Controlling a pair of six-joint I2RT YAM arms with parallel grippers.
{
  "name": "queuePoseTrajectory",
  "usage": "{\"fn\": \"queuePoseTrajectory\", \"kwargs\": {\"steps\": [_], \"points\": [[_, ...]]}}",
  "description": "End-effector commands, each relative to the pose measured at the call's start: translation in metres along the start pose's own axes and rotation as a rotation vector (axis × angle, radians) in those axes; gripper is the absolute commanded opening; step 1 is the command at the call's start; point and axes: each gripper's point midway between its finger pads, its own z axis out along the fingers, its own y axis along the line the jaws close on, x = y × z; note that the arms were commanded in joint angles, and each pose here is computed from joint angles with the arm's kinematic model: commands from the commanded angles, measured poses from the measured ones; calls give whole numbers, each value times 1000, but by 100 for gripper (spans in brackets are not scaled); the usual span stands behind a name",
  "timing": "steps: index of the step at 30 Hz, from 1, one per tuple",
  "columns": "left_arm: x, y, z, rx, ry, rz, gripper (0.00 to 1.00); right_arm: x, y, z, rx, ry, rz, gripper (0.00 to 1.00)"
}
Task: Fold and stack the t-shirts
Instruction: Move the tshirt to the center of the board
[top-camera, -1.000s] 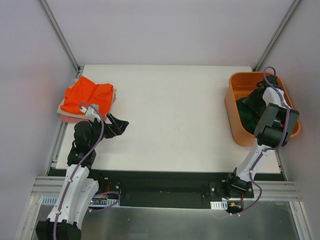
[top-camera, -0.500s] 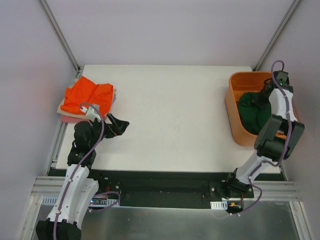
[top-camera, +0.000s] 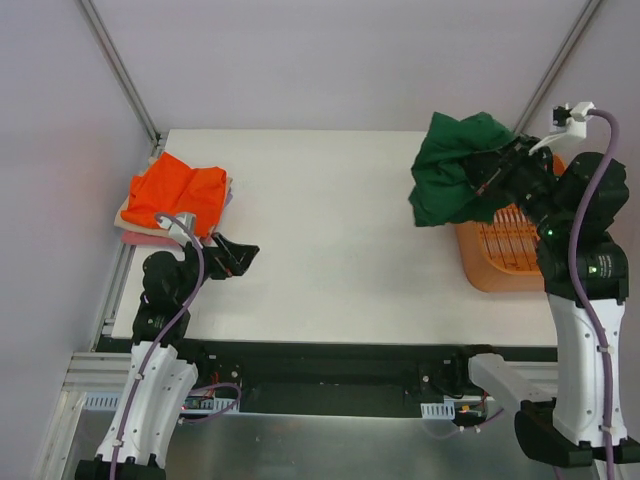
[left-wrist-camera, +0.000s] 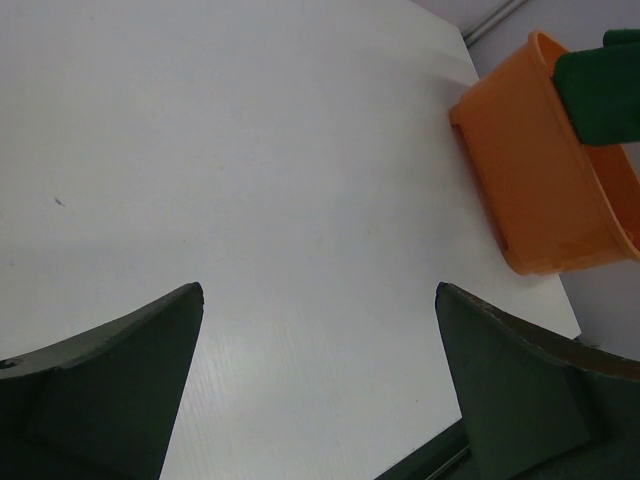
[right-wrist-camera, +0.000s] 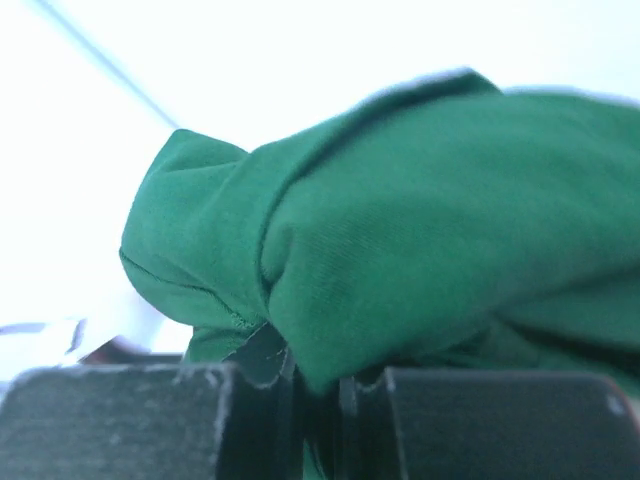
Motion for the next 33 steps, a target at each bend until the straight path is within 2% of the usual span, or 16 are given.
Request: {"fn": "queuePoseTrajectory", "kwargs": {"steps": [1,5,10,13,16,19,21,22,24,26,27,33], "points": [[1,-5,0,31,-5,-3,99,11,104,-12,-470,113,37,1],[3,-1,2,18,2,-12,99,47,157,-12,-627,259,-19,1],[6,6,4,-10,12,-30,99,78,202,7,-642,291,-101,1],[8,6,4,-15,21,-47,99,111,204,24,-588,325,-142,1],[8,9,4,-34,16,-58,99,149,174,54,-424,351,-75,1],[9,13,5,-51,19,-64,99,192,101,81,-107,360,-60,9],[9,16,6,-68,20,-69,99,227,43,89,57,424,-10,14],[9,18,7,-75,22,-71,99,242,18,90,129,458,24,24],[10,21,9,-90,35,-82,99,265,-30,88,258,519,35,71],[15,25,13,-101,66,-95,99,272,-69,77,422,542,-16,94],[16,26,15,-107,81,-104,99,273,-77,72,455,555,-57,99],[32,37,29,-144,202,-163,99,281,-71,60,390,536,-194,96]]}}
